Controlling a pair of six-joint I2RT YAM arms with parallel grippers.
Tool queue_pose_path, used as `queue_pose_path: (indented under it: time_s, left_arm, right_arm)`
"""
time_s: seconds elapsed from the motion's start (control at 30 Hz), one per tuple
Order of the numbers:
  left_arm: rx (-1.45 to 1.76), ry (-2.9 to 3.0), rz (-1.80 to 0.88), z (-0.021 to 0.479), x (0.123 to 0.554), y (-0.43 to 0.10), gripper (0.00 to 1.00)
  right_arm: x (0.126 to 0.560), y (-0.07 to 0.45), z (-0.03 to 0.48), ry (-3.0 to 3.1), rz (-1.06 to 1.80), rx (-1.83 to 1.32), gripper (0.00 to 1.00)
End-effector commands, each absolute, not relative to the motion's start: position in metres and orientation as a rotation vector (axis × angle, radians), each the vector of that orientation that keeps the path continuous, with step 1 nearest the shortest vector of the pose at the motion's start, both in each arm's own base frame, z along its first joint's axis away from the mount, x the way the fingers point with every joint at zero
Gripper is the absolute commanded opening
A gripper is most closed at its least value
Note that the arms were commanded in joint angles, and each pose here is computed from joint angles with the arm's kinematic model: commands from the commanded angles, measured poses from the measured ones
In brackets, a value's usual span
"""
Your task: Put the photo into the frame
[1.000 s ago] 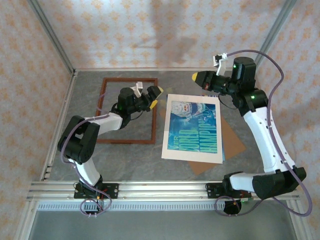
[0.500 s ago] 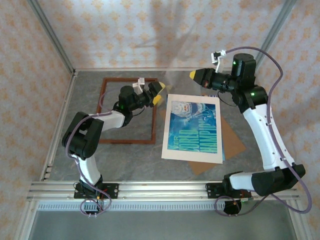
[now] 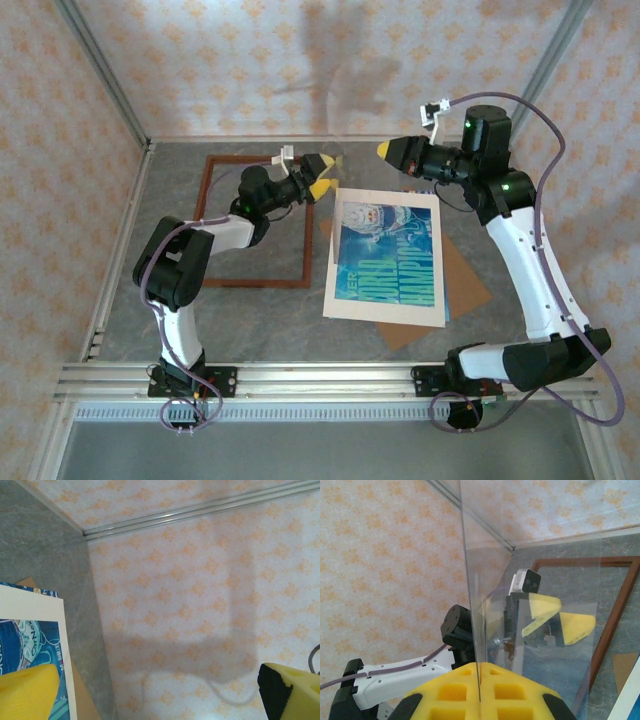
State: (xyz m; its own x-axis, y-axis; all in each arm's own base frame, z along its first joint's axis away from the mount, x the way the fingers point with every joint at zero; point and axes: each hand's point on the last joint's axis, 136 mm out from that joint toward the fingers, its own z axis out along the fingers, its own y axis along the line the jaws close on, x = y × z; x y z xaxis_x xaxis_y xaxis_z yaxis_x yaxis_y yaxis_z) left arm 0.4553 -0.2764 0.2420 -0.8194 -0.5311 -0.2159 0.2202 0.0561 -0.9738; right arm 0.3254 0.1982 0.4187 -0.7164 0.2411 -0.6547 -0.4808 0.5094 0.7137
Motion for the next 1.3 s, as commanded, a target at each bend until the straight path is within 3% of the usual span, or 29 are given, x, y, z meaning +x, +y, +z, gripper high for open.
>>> queue_pose_path:
  time_s: [0.0, 0.3, 1.27]
  left_arm:
    - [-0.203, 1.716, -1.867, 0.272, 0.451, -0.277, 0.99]
    - [-0.225, 1.701, -1.849, 0.272, 0.453, -0.263, 0.99]
    - [-0.197, 1.694, -1.89, 0.257, 0.461, -0.256, 0.99]
  right_arm:
    - [0.322, 0.196, 0.427, 2.008, 1.223, -0.209, 0.0]
    - [0.329, 0.18, 0.412, 2.063, 1.133, -0.133, 0.0]
    - [0.333, 0.201, 0.457, 1.979, 1.268, -0.206, 0.0]
